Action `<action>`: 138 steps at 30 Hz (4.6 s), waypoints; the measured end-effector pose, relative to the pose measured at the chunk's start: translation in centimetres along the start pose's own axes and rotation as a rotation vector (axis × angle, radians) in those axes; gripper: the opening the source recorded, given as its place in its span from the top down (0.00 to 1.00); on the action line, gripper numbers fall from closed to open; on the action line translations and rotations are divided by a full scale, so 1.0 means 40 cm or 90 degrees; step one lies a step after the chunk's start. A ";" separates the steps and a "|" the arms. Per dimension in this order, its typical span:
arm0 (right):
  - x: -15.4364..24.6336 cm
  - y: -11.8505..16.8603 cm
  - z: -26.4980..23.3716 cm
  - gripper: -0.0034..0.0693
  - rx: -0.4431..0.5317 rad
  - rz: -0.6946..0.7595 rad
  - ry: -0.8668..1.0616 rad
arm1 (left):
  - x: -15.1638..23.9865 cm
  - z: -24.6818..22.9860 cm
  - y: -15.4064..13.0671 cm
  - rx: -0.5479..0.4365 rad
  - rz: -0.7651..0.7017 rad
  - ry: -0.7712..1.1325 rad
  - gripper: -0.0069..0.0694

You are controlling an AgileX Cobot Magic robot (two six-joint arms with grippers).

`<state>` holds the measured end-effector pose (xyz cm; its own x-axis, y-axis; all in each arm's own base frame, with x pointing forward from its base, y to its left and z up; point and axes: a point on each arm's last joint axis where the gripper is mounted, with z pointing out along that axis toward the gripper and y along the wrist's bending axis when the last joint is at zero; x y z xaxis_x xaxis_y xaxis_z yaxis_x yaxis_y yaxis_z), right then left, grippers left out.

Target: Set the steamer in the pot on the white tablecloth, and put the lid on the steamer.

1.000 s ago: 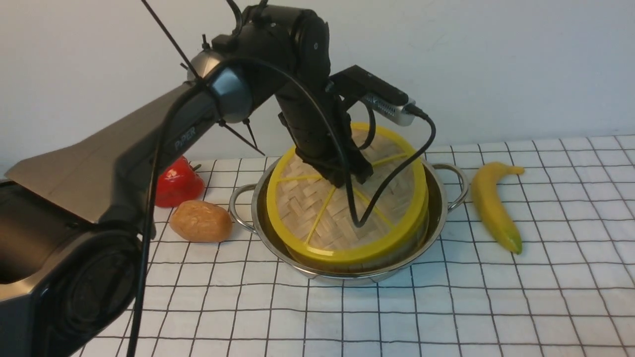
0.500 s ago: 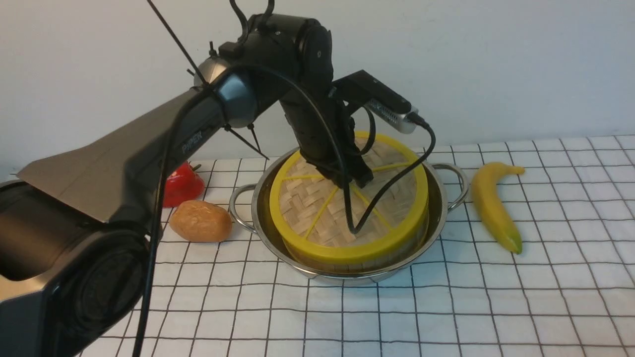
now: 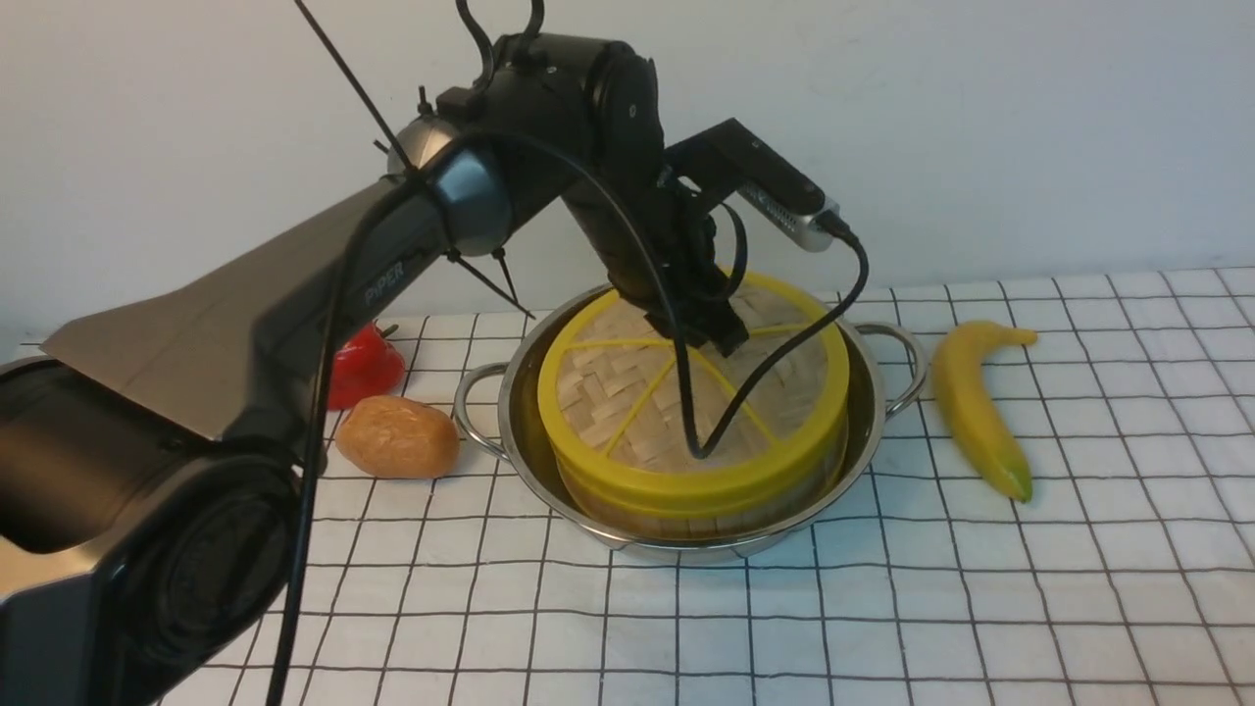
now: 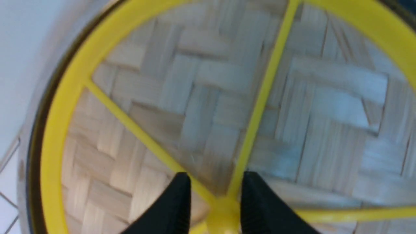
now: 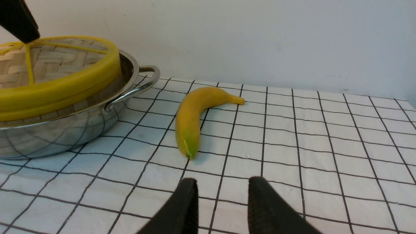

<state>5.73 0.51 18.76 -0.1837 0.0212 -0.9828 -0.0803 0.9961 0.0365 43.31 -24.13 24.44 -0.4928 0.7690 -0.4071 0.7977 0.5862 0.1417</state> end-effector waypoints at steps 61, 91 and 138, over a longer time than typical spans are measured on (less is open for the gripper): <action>0.000 0.000 0.000 0.62 0.000 -0.001 0.000 | 0.839 -0.532 -0.300 -0.369 -0.464 -0.355 0.59; -0.001 0.000 0.000 0.62 0.000 -0.001 -0.003 | 1.002 -0.335 -0.425 -0.424 -0.446 -0.451 0.59; -0.001 0.000 0.000 0.62 0.000 -0.001 -0.003 | 0.999 -0.339 -0.424 -0.414 -0.483 -0.481 0.59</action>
<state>5.74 0.51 18.80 -0.1797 0.0207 -0.9835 -0.0806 0.9961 0.0357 5.37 0.12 17.99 -0.2576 -0.0300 -0.9658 -0.0257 0.9994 -0.0242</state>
